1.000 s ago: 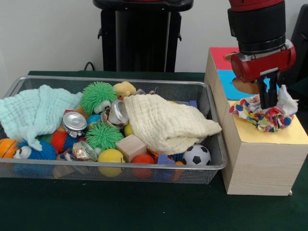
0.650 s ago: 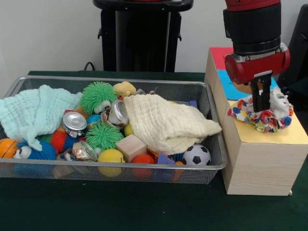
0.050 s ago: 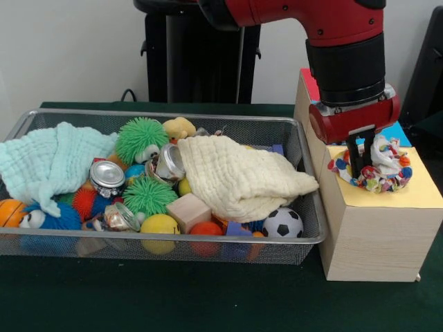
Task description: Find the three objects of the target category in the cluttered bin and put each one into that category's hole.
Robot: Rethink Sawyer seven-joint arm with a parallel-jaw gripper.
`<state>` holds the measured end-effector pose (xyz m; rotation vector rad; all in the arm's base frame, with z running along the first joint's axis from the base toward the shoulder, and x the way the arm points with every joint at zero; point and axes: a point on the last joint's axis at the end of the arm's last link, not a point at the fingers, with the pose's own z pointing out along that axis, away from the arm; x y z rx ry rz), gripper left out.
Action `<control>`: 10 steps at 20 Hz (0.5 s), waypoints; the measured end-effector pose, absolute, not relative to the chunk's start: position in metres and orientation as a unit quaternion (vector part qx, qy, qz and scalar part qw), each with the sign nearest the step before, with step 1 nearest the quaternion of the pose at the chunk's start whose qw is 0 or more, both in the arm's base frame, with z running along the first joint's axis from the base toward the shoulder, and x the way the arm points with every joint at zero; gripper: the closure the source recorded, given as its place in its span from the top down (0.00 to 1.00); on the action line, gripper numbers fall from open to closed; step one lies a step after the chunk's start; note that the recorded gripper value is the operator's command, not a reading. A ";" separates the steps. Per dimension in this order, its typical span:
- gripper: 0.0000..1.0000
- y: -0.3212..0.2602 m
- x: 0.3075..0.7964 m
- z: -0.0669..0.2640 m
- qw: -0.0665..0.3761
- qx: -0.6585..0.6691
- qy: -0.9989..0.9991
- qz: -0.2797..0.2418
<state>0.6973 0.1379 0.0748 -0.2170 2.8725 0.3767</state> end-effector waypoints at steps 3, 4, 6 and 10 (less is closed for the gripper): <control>0.00 0.137 0.700 0.074 0.119 -0.071 0.981 0.136; 0.00 0.137 0.701 0.074 0.119 -0.070 0.981 0.140; 0.00 0.137 0.701 0.074 0.120 -0.069 0.980 0.142; 0.00 0.136 0.703 0.073 0.120 -0.067 0.980 0.146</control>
